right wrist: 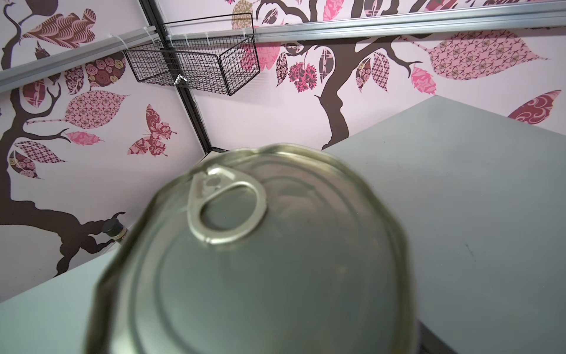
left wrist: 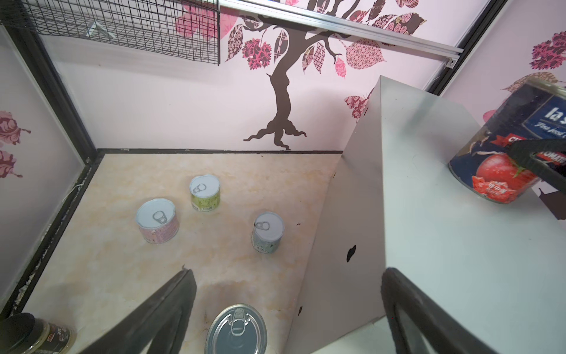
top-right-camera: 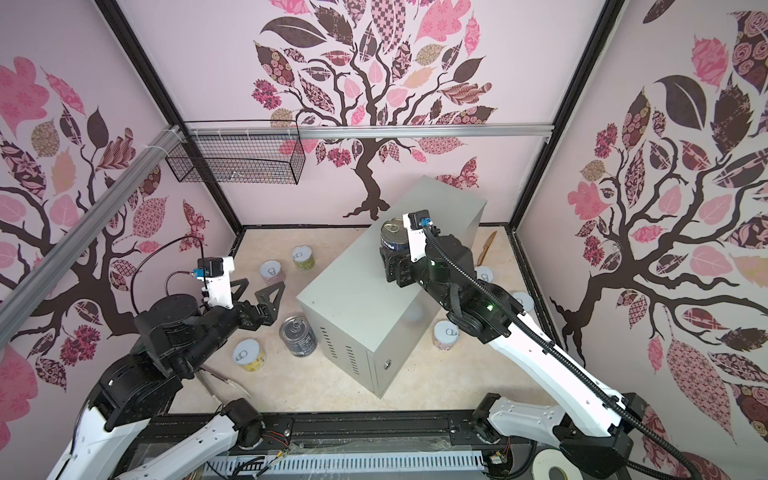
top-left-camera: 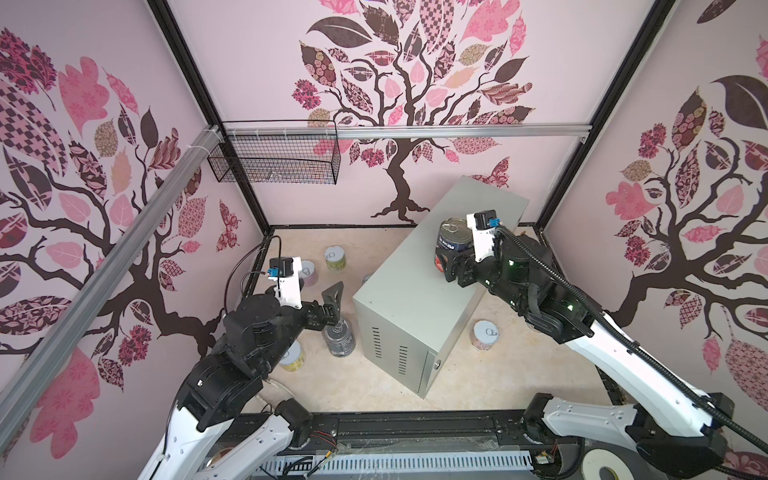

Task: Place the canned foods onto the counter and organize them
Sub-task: 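Carry the tomato can with the right gripper up over the grey box, then move the tomato can to the box's far end and lower it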

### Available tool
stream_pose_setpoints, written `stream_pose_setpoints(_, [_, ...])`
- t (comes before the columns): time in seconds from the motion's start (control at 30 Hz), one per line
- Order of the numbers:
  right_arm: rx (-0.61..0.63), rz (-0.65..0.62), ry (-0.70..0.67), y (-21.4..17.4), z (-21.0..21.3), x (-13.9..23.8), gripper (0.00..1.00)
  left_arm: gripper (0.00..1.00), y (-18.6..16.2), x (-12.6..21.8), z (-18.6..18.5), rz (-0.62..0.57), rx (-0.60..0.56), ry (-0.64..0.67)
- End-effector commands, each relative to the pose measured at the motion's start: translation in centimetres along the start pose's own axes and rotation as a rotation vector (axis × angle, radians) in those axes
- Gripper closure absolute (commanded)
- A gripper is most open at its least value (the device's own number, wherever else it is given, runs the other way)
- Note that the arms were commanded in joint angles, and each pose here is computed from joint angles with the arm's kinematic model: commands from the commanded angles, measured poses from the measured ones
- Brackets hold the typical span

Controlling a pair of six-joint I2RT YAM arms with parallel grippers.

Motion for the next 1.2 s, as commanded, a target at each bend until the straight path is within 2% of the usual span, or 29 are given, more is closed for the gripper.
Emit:
stream_pose_setpoints(0.0, [-0.010,-0.043,0.003,1.1,0.1,-0.4,0.22,0.02,0.0,-0.6,-0.1,-0.008,-0.004,0.002])
stream_pose_setpoints(0.13, [-0.025,-0.050,-0.009,1.2,-0.3,-0.7,0.33,0.02,0.3,-0.8,-0.3,-0.011,-0.003,-0.003])
stream_pose_setpoints(0.27, [-0.024,-0.057,-0.046,1.4,-1.0,-0.8,0.38,0.02,0.6,-1.1,-0.7,-0.014,0.002,-0.016])
stream_pose_setpoints(0.53, [0.006,-0.075,-0.179,2.4,-3.5,-1.0,0.41,0.02,1.1,-2.2,-1.4,-0.018,0.006,-0.036])
stream_pose_setpoints(0.73, [-0.043,-0.082,-0.251,3.6,-7.5,-2.6,0.43,0.02,1.7,-2.8,-2.1,-0.023,0.000,-0.059])
stream_pose_setpoints(1.17, [-0.061,-0.083,-0.323,5.2,-13.6,-8.1,0.44,0.02,2.2,-3.4,-2.4,-0.040,-0.029,-0.067])
Point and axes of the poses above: each gripper's point midway between its finger pads, its own x axis back along the fingers, its own z axis along the line the jaws close on, y = z × x, the point moved 4 cm from there along x, back along the fingers, and after that the axes turned 1 degree about -x, right-handed, at the moved point
